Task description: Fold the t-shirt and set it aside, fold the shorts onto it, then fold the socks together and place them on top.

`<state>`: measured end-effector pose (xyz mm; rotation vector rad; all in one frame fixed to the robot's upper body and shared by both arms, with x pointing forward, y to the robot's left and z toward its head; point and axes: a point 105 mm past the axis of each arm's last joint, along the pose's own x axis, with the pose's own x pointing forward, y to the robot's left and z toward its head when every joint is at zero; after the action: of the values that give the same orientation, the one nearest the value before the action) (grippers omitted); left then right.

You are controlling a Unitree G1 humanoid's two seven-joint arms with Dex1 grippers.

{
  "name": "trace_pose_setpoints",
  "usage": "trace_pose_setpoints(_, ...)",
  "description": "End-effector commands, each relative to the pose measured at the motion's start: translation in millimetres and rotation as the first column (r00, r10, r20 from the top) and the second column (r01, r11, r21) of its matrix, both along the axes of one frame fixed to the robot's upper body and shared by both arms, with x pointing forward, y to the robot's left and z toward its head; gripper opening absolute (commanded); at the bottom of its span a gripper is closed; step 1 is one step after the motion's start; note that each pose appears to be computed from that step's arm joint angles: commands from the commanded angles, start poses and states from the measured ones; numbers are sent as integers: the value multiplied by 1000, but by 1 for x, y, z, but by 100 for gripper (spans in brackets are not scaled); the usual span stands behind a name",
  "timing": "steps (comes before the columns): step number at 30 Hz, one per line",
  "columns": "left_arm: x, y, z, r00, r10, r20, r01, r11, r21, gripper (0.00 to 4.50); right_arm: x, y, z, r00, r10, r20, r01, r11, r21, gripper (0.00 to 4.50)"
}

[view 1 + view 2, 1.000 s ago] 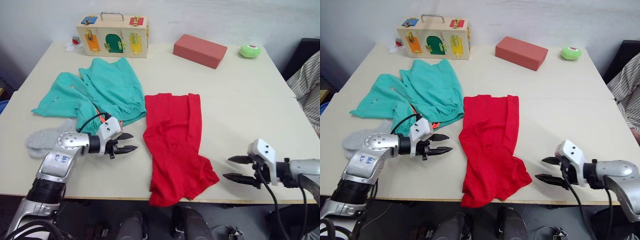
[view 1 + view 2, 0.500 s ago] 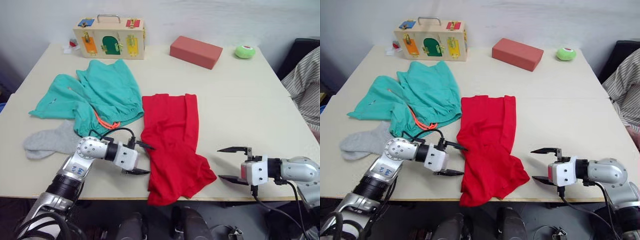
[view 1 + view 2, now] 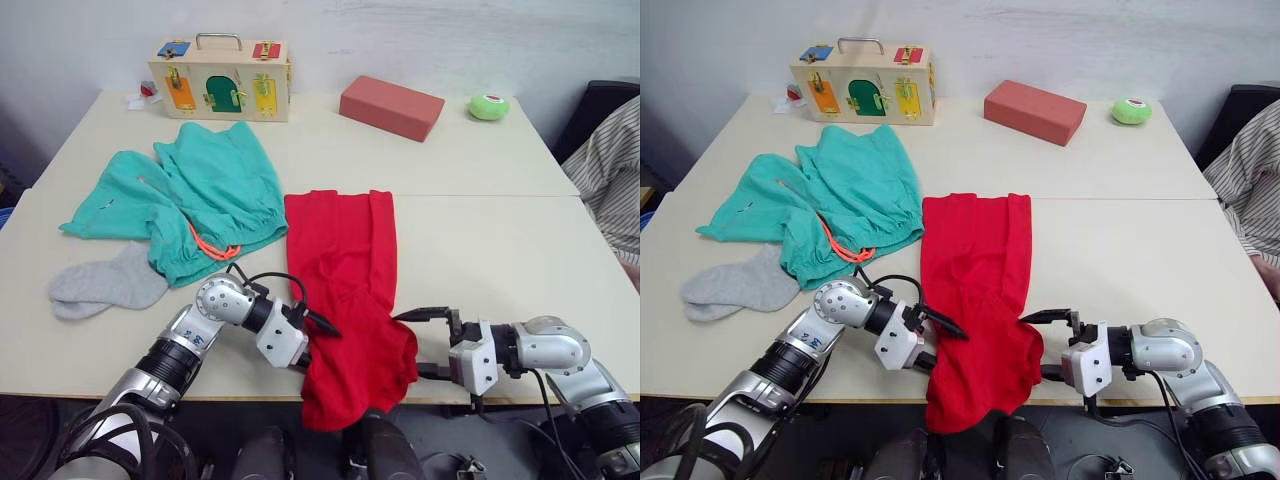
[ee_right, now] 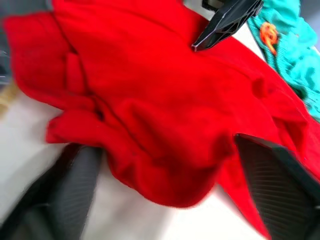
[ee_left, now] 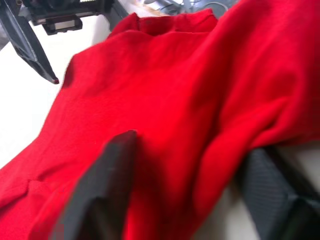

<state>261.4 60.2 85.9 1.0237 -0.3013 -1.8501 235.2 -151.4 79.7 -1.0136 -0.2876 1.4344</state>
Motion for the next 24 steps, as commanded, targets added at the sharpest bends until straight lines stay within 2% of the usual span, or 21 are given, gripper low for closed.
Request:
trace_pose_setpoints(1,-9,-3,-3,999,-34,-26,34,999,-20,148,-19,5,-9,995,66,-76,-67,998,-17,278)
trace_pose_setpoints(4,-14,1,-2,998,-37,-60,34,999,-37,49,-27,4,-2,992,75,-104,-76,997,-1,162)
trace_pose_setpoints(6,-19,4,-1,994,-38,-102,32,998,-55,0,-31,4,2,989,71,-129,-70,997,12,97)
trace_pose_setpoints(8,-24,7,3,989,-29,-147,16,996,-88,0,-37,4,8,984,62,-165,-58,998,29,24)
trace_pose_setpoints(9,-26,8,5,987,-24,-159,9,995,-96,0,-40,3,10,982,57,-183,-52,998,34,4)
trace_pose_setpoints(15,-42,24,12,965,21,-261,-55,991,-121,0,-56,-5,26,951,-10,-310,26,999,45,4)
trace_pose_setpoints(18,-48,30,22,953,45,-301,-92,986,-142,0,-66,-8,33,912,-43,-409,72,996,57,4)
trace_pose_setpoints(22,-54,43,28,928,91,-362,-147,981,-129,0,-77,-9,44,826,-75,-559,130,990,60,4)
trace_pose_setpoints(24,-51,47,33,889,146,-433,-221,967,-128,0,-71,-7,55,791,-90,-605,180,980,90,4)
